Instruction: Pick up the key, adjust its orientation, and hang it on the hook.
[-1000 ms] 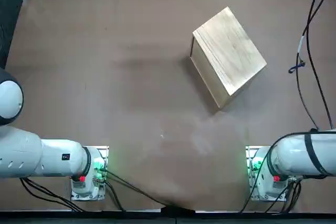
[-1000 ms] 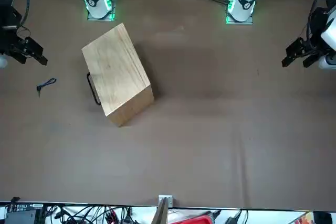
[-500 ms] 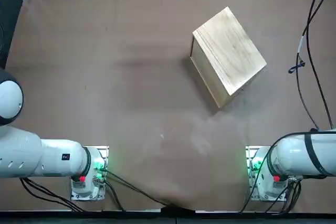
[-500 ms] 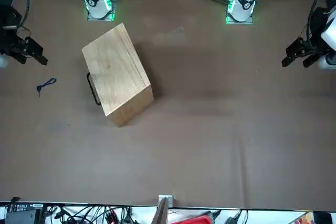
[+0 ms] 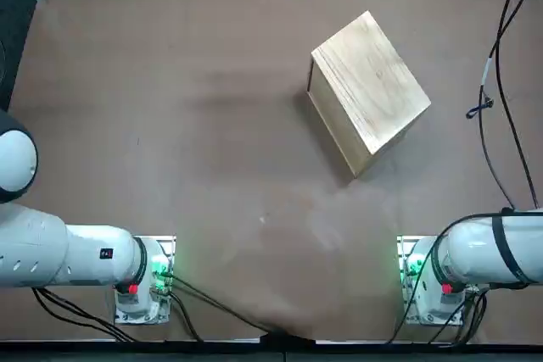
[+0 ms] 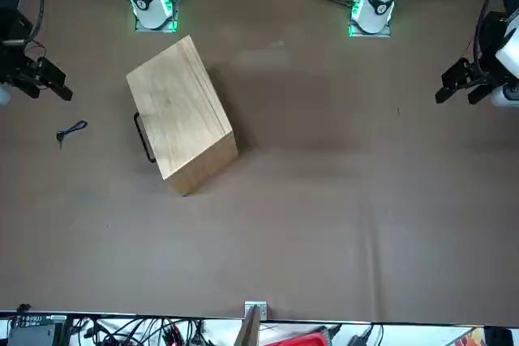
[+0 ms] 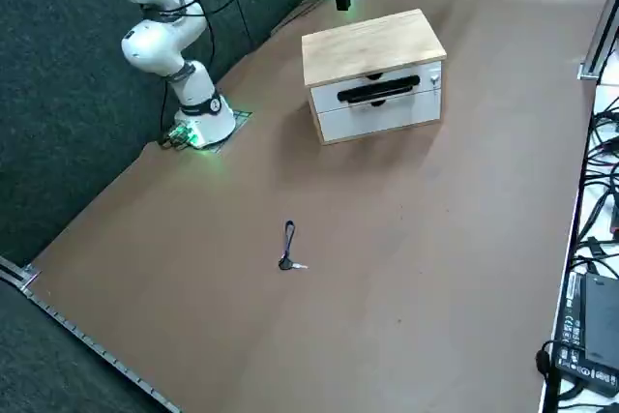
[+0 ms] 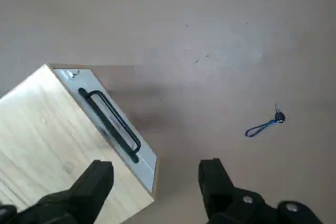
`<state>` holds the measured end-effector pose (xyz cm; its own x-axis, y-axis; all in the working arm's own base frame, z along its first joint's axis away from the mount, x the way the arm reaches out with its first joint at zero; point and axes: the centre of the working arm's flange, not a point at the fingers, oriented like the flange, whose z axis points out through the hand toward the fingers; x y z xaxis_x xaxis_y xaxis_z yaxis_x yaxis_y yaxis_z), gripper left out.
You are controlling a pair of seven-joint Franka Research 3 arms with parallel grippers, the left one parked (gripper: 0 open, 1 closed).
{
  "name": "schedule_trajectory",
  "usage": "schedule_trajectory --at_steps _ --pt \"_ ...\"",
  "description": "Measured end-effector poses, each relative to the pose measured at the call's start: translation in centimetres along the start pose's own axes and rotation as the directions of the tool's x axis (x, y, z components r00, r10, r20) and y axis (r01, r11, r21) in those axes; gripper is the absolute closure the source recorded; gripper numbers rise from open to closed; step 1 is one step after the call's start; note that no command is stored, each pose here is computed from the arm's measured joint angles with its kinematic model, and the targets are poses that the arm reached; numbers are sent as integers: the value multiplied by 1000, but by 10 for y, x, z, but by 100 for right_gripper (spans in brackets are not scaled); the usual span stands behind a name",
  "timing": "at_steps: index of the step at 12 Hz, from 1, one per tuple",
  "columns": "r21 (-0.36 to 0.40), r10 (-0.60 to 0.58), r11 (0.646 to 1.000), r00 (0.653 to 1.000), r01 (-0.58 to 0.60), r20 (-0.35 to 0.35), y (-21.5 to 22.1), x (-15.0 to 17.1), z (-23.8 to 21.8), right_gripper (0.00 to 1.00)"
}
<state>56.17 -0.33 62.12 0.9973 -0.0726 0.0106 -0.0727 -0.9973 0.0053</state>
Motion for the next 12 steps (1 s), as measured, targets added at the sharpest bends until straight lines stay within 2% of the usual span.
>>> schedule_trajectory --at_steps 2,5,8,12 --pt "-1 50 999 999 -50 4 11 0 0 0" --pt "-3 209 978 978 -209 10 37 1 2 0" --pt "-11 384 923 923 -384 25 69 0 9 0" --pt "-25 525 851 850 -524 52 133 -4 25 0"
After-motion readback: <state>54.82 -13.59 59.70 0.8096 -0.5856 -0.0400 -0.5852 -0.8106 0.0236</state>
